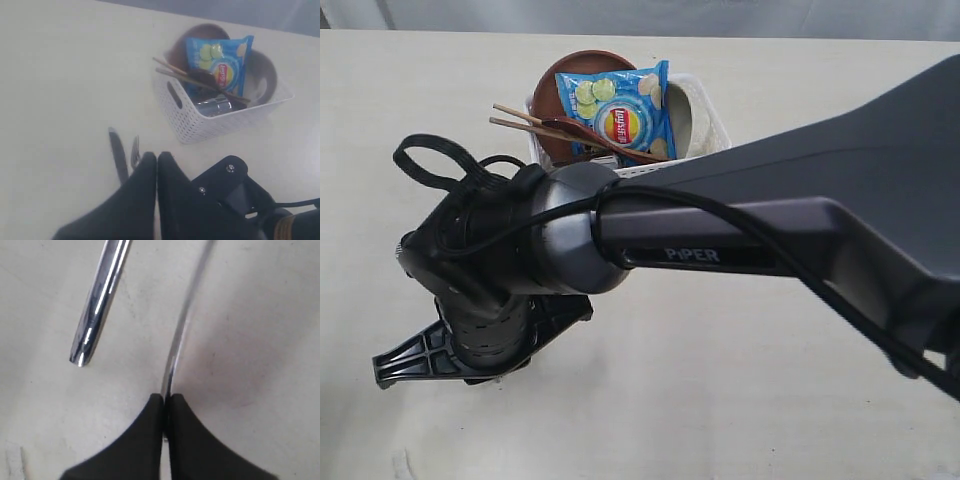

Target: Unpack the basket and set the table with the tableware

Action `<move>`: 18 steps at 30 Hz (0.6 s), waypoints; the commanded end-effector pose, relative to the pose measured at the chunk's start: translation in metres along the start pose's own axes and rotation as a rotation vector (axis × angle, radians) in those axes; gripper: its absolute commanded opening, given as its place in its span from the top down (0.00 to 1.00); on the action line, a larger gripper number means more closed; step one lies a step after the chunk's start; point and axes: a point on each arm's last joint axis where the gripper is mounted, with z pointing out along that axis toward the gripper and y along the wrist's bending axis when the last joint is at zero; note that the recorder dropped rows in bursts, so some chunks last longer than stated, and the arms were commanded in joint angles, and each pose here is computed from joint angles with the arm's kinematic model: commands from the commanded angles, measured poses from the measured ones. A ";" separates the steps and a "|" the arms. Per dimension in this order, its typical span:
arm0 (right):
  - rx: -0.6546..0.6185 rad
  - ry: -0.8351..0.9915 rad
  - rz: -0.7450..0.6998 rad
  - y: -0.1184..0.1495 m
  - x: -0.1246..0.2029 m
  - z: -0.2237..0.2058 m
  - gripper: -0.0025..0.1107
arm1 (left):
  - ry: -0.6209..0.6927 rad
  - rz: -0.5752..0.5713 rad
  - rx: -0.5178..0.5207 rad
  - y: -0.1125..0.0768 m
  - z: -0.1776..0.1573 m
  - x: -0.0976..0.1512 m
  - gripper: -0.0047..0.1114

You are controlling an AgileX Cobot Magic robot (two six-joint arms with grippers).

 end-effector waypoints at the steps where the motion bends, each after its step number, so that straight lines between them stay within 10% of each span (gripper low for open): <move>1: 0.020 -0.016 -0.020 -0.002 -0.002 0.000 0.98 | -0.010 -0.003 0.010 -0.001 -0.002 -0.002 0.96; 18: 0.269 -0.162 -0.051 0.009 -0.007 -0.025 0.98 | -0.009 -0.014 0.015 -0.002 -0.002 -0.002 0.96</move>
